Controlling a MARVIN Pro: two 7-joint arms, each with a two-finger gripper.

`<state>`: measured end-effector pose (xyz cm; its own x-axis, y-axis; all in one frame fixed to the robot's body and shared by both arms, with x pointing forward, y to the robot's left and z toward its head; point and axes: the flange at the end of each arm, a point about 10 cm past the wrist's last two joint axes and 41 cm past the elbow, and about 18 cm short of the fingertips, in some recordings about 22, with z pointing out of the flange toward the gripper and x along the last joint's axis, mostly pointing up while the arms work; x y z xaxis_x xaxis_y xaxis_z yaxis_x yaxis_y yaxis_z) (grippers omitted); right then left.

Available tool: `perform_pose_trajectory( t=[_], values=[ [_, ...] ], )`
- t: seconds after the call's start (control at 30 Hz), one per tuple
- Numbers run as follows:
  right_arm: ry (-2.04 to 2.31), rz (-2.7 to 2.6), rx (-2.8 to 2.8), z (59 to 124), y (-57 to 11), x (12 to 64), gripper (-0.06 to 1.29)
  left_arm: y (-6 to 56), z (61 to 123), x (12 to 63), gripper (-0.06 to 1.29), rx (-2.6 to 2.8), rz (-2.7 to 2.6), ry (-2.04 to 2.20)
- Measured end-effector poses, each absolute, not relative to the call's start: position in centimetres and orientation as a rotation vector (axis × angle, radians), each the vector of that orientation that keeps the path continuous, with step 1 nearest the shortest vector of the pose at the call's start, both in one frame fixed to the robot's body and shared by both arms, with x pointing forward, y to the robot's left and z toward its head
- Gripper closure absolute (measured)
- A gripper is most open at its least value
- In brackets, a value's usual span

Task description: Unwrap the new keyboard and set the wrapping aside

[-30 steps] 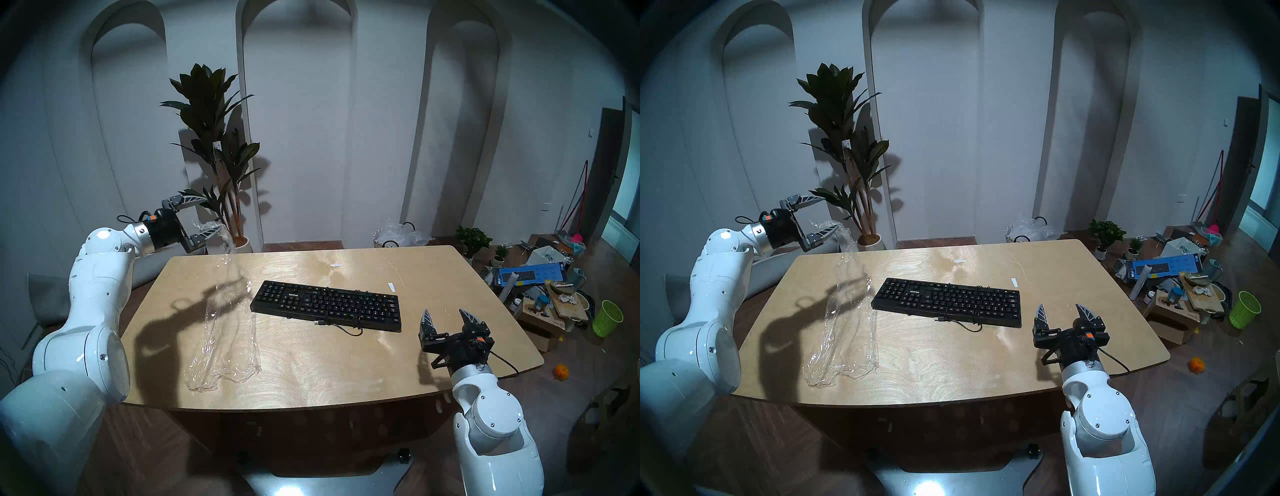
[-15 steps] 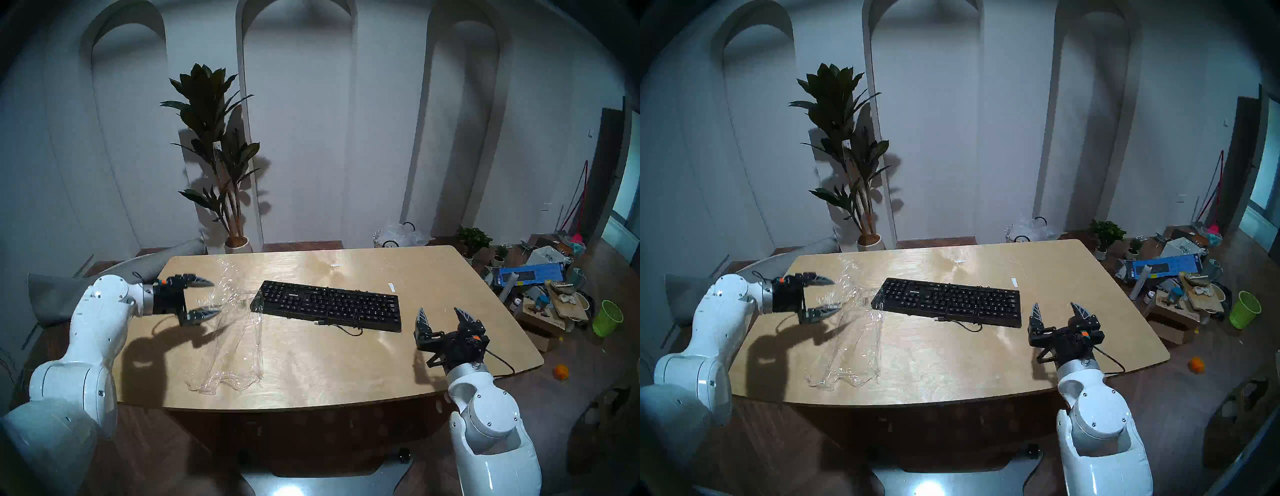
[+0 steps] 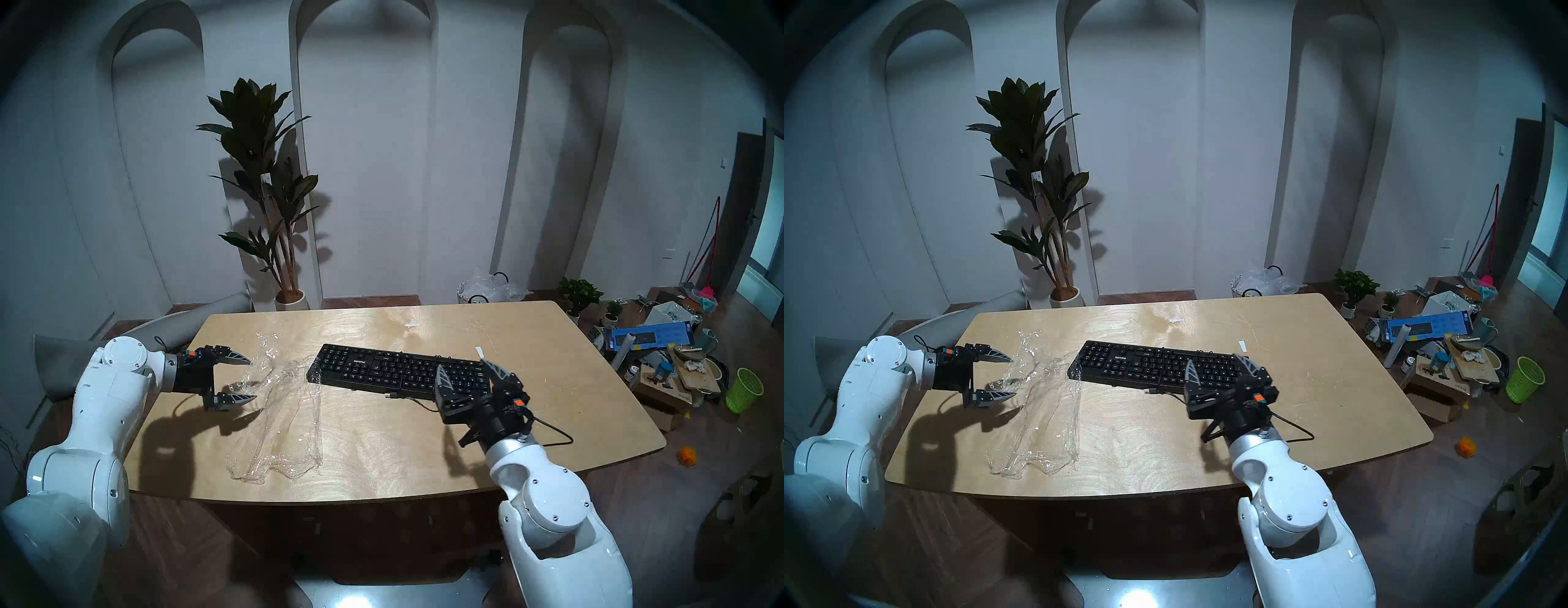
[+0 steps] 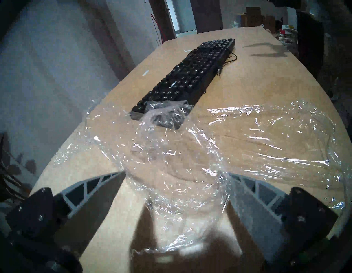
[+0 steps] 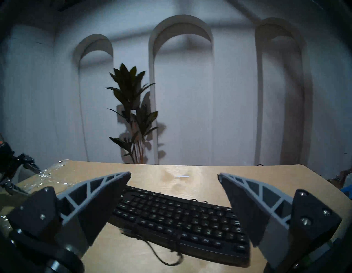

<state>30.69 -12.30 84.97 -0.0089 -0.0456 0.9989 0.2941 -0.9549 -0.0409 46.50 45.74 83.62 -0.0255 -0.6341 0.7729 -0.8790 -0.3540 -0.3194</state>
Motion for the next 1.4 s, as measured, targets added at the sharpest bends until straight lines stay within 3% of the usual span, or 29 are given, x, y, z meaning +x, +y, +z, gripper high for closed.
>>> perform_pose_trajectory(
  t=[0.47,1.4],
  values=[
    [-0.537,-1.948,-1.89,84.6,-5.7,30.7,-0.02,46.1,88.4,48.2,-0.02,1.937,1.477,-1.688],
    [-0.852,-1.892,-1.783,83.6,1.0,33.8,-0.02,48.3,93.8,48.3,-0.02,1.914,1.684,-1.696]
  ],
)
